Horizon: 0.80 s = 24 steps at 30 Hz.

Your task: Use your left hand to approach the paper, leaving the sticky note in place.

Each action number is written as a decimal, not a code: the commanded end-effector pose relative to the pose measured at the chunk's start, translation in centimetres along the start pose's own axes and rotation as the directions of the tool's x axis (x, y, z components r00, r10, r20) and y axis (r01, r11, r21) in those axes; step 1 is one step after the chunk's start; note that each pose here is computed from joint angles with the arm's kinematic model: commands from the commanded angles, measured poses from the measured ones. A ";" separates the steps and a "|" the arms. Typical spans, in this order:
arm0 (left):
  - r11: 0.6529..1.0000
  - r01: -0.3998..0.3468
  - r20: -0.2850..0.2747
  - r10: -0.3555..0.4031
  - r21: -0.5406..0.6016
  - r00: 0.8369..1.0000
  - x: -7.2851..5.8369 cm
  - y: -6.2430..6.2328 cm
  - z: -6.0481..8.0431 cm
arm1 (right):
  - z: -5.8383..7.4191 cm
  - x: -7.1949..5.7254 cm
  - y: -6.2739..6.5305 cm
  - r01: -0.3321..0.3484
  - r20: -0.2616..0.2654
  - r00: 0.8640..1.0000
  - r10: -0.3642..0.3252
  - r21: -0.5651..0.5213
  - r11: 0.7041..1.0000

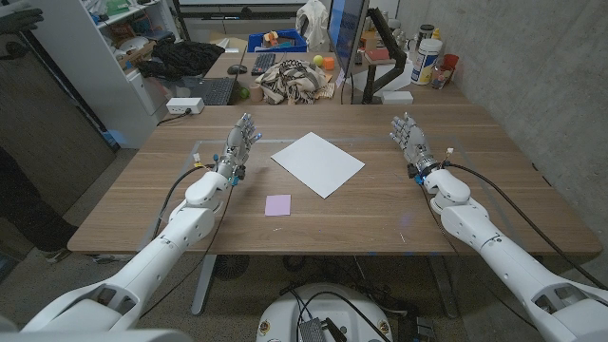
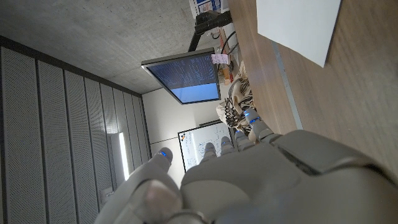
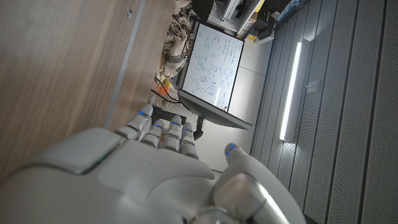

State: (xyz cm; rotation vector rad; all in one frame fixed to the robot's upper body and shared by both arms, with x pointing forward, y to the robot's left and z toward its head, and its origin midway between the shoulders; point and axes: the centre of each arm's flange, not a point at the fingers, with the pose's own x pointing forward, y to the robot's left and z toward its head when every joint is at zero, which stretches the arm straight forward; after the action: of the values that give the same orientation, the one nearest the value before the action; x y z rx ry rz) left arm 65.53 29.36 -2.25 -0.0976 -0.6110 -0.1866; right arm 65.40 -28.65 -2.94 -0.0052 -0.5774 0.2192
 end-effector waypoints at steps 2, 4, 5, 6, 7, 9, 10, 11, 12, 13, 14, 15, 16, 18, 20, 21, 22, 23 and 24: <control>0.998 0.056 -0.015 -0.055 0.024 0.998 0.4 -0.6 -0.7 | 0.7 -0.1 -0.1 0.037 0.025 0.999 -0.038 0.024 0.999; 0.998 0.054 -0.014 -0.053 0.023 0.998 0.4 -0.5 -0.7 | 0.8 0.0 -0.1 0.036 0.025 0.999 -0.037 0.022 0.999; 0.998 0.054 -0.014 -0.053 0.022 0.998 0.4 -0.5 -0.7 | 0.9 0.0 -0.1 0.035 0.025 0.999 -0.036 0.023 0.999; 0.998 0.054 -0.014 -0.054 0.023 0.998 0.4 -0.5 -0.7 | 0.9 0.1 -0.1 0.034 0.025 0.999 -0.035 0.023 0.999; 0.998 0.053 -0.011 -0.053 0.026 0.999 0.4 -0.5 -0.6 | 0.9 0.1 -0.1 0.032 0.025 0.999 -0.033 0.023 0.999; 0.998 0.053 -0.010 -0.053 0.029 0.999 0.4 -0.5 -0.5 | 0.8 0.2 0.0 0.031 0.025 0.999 -0.031 0.023 0.999; 0.998 0.053 -0.008 -0.052 0.032 0.999 0.4 -0.5 -0.4 | 0.8 0.2 0.0 0.030 0.025 0.999 -0.031 0.025 0.999; 0.998 0.050 -0.003 -0.050 0.041 0.999 0.4 -0.4 -0.3 | 0.7 0.3 0.0 0.028 0.024 0.999 -0.029 0.026 0.999; 0.998 0.049 -0.003 -0.049 0.042 0.999 0.4 -0.4 -0.3 | 0.7 0.3 0.0 0.028 0.024 0.999 -0.028 0.026 0.999; 0.998 0.049 -0.001 -0.049 0.046 0.999 0.4 -0.4 -0.2 | 0.7 0.3 0.1 0.027 0.024 0.999 -0.028 0.026 0.999; 0.998 0.047 0.006 -0.047 0.047 0.999 0.4 -0.4 -0.1 | 0.6 0.4 0.1 0.025 0.023 0.999 -0.026 0.027 0.999; 0.998 0.045 0.010 -0.046 0.048 0.999 0.4 -0.4 0.0 | 0.6 0.4 0.1 0.024 0.023 0.999 -0.025 0.028 0.999; 0.998 0.044 0.012 -0.044 0.052 0.999 0.4 -0.4 0.1 | 0.6 0.5 0.1 0.023 0.023 0.999 -0.024 0.029 0.999; 0.997 0.042 0.019 -0.043 0.061 0.999 0.4 -0.3 0.3 | 0.6 0.5 0.1 0.023 0.023 0.999 -0.023 0.028 0.999; 0.996 0.037 0.026 -0.039 0.078 0.999 0.4 -0.3 0.6 | 0.6 0.6 0.1 0.022 0.025 0.999 -0.023 0.029 0.999; 0.996 0.035 0.030 -0.038 0.087 0.999 0.4 -0.3 0.7 | 0.6 0.6 0.1 0.021 0.025 0.999 -0.022 0.029 0.999; 0.995 0.034 0.033 -0.037 0.092 0.999 0.4 -0.3 0.8 | 0.6 0.6 0.1 0.022 0.025 0.999 -0.023 0.029 0.999; 0.995 0.032 0.037 -0.036 0.099 0.999 0.4 -0.3 1.0 | 0.6 0.6 0.1 0.021 0.025 0.999 -0.022 0.030 0.999; 0.994 0.031 0.040 -0.035 0.108 0.999 0.4 -0.3 1.1 | 0.6 0.6 0.1 0.021 0.025 0.999 -0.022 0.031 0.999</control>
State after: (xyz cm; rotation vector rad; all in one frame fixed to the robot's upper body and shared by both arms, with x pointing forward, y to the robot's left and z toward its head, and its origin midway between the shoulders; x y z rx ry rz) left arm 65.73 28.93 -1.85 -0.0350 -0.6306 -0.2139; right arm 65.31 -28.47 -2.15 0.0256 -0.6003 0.2059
